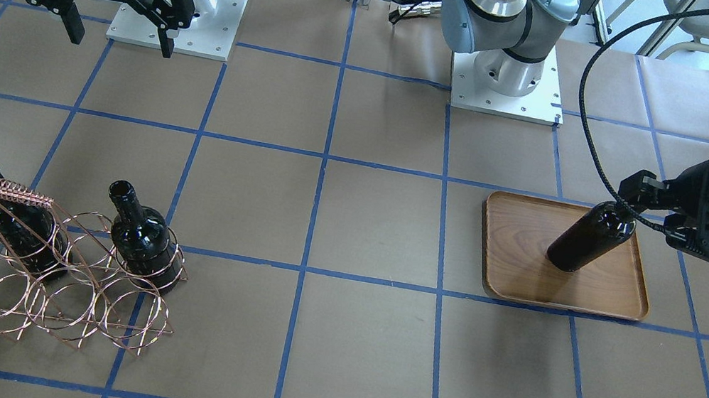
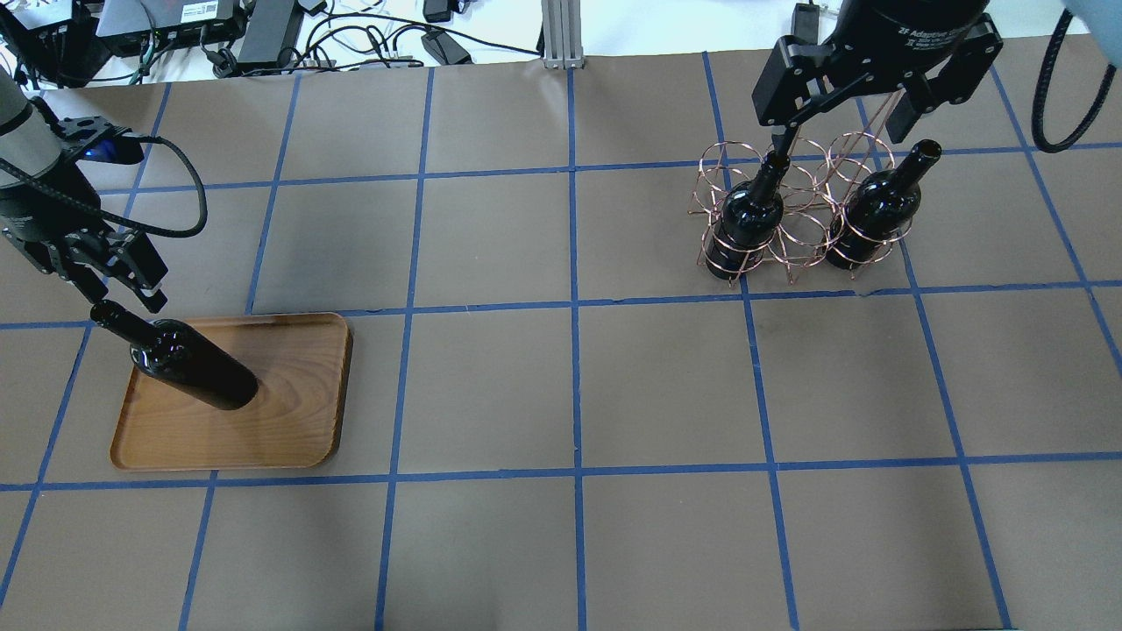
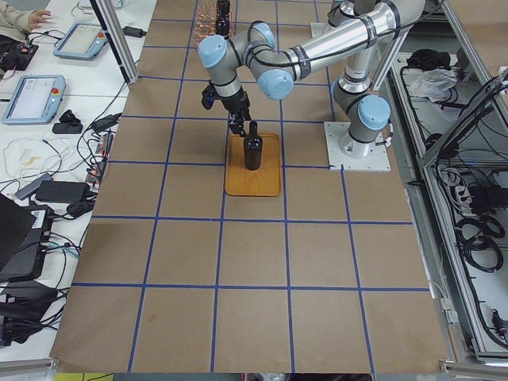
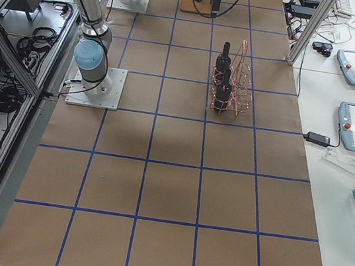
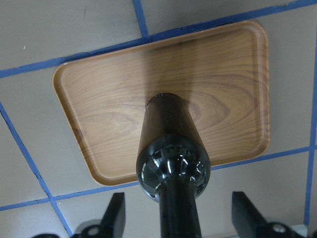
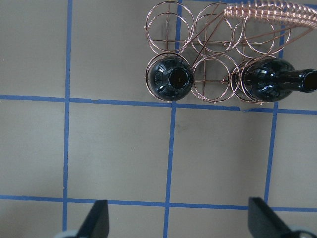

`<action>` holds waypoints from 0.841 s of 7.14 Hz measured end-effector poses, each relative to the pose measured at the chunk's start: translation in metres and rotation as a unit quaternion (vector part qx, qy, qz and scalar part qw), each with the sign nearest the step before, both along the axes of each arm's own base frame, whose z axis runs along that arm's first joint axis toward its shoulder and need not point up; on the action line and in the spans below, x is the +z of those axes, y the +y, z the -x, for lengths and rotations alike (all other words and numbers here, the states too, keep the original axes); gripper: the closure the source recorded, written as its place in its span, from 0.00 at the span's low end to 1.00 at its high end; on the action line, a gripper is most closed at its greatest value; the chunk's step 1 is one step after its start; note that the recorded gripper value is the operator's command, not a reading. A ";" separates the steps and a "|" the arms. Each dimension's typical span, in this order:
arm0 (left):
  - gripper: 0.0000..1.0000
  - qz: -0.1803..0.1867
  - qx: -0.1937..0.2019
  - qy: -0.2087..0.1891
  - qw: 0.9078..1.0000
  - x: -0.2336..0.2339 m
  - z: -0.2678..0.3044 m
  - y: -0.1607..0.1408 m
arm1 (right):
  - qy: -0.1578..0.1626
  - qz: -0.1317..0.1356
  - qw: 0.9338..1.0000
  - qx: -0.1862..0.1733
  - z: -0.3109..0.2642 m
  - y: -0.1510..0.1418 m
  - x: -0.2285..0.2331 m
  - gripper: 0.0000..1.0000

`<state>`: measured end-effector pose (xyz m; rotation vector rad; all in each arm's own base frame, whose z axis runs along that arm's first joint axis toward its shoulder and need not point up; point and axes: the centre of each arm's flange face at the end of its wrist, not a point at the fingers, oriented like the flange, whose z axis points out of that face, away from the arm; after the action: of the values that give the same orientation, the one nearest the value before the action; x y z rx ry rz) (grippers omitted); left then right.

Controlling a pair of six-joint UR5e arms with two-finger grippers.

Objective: Take wine from basket and place on tray
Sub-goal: 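Open the left gripper and raise it away from the tray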

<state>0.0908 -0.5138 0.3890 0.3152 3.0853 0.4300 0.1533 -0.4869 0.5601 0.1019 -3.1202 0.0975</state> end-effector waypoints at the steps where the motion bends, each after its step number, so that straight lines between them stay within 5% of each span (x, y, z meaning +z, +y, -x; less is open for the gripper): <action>1: 0.00 0.003 0.009 -0.005 1.000 0.012 0.005 0.004 | 0.000 0.002 1.000 0.000 0.000 0.000 0.000 0.00; 4: 0.00 0.041 0.049 -0.023 0.998 0.068 0.024 0.016 | 0.002 0.003 1.000 0.000 0.000 -0.001 0.001 0.00; 6: 0.00 0.080 0.126 -0.026 0.988 0.110 0.058 0.032 | 0.001 0.004 1.000 0.000 0.001 -0.001 0.001 0.00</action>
<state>0.0332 -0.4814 0.4991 -0.0894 3.0922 0.1860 0.1525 -0.4878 0.5608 0.1011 -3.1171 0.1087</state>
